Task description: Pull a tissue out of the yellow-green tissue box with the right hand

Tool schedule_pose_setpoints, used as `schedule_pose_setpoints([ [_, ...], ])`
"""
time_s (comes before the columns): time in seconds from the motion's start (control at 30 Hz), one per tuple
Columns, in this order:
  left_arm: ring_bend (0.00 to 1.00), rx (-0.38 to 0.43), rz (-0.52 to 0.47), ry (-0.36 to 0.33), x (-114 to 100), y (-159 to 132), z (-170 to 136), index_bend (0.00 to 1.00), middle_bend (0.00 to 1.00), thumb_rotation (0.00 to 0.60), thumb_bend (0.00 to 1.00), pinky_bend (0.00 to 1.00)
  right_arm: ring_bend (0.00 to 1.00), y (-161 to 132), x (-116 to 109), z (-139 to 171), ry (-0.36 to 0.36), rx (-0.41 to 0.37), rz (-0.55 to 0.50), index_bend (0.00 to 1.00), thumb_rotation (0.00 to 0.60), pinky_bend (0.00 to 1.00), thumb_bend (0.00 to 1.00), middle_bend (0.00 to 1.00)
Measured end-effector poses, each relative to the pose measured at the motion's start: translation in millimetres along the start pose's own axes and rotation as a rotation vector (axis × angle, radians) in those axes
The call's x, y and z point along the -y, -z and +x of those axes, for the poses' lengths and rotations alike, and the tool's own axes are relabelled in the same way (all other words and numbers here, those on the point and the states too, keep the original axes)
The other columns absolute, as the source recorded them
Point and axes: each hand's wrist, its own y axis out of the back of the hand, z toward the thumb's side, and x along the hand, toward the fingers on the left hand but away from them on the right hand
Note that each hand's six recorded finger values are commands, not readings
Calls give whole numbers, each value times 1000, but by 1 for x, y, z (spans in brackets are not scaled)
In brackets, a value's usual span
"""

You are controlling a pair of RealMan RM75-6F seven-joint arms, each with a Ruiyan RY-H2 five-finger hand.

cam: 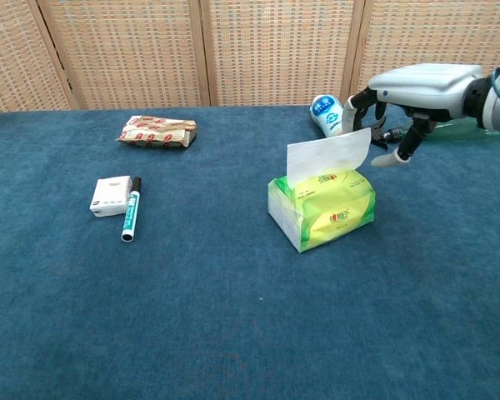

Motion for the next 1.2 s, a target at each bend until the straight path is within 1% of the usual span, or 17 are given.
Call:
schedule_pose_setpoints([
  [0.07, 0, -1, -2, 1, 0, 1, 1, 0, 0, 600, 0, 0, 424, -3, 3, -6, 4, -2, -4, 564, 600, 458, 542, 560],
  [0.13, 0, -2, -3, 3, 0, 1, 1, 0, 0, 600, 0, 0, 470, -6, 4, -11, 13, -5, -3, 627, 600, 498, 629, 608],
  [0.2, 0, -3, -5, 6, 0, 1, 2, 0, 0, 600, 0, 0, 492, -8, 4, -14, 29, -8, -3, 652, 600, 511, 678, 630],
  [0.3, 0, -3, -6, 7, 0, 2, 2, 0, 0, 600, 0, 0, 501, -12, 0, -16, 61, -19, -17, 657, 600, 511, 709, 640],
  [0.4, 0, -5, -10, 7, 0, 2, 2, 0, 0, 600, 0, 0, 503, -16, -5, -15, 88, -35, -39, 659, 600, 511, 705, 644],
  [0.5, 0, -4, -12, 6, -1, 3, 2, 0, 0, 600, 0, 0, 503, -20, -18, -10, 132, -54, -64, 659, 600, 511, 707, 645],
  [0.6, 0, 1, -13, 8, -1, 2, 1, 0, 0, 600, 0, 0, 503, -21, -39, -4, 203, -72, -115, 659, 600, 511, 709, 645],
  [0.7, 0, 5, -15, 6, -2, 1, 0, 0, 0, 600, 0, 0, 503, -19, -69, 3, 305, -79, -194, 659, 600, 511, 707, 645],
  [0.8, 0, 10, -19, 2, -3, 0, -1, 0, 0, 600, 0, 0, 503, -11, -104, 10, 432, -70, -311, 658, 600, 511, 706, 647],
  [0.83, 0, 11, -20, 1, -3, 0, -1, 0, 0, 600, 0, 0, 503, -6, -117, 13, 480, -61, -364, 659, 600, 511, 712, 648],
  [0.9, 0, 15, -24, 0, -4, -1, -2, 0, 0, 600, 0, 0, 503, 2, -133, 17, 537, -43, -455, 659, 600, 511, 717, 648],
  [0.93, 0, 16, -26, -1, -5, -1, -3, 0, 0, 600, 0, 0, 503, 7, -141, 19, 569, -30, -520, 659, 600, 511, 720, 648],
  [1.03, 0, 22, -31, -5, -6, -1, -5, 0, 0, 600, 0, 0, 503, 21, -153, 27, 616, 8, -689, 659, 600, 511, 720, 648],
  [1.1, 0, 28, -32, -5, -6, -2, -6, 0, 0, 600, 0, 0, 503, 29, -155, 31, 626, 38, -764, 659, 600, 511, 722, 648],
  [1.2, 0, 40, -33, -3, -6, -4, -8, 0, 0, 600, 0, 0, 503, 43, -147, 33, 594, 101, -836, 659, 600, 511, 723, 648],
])
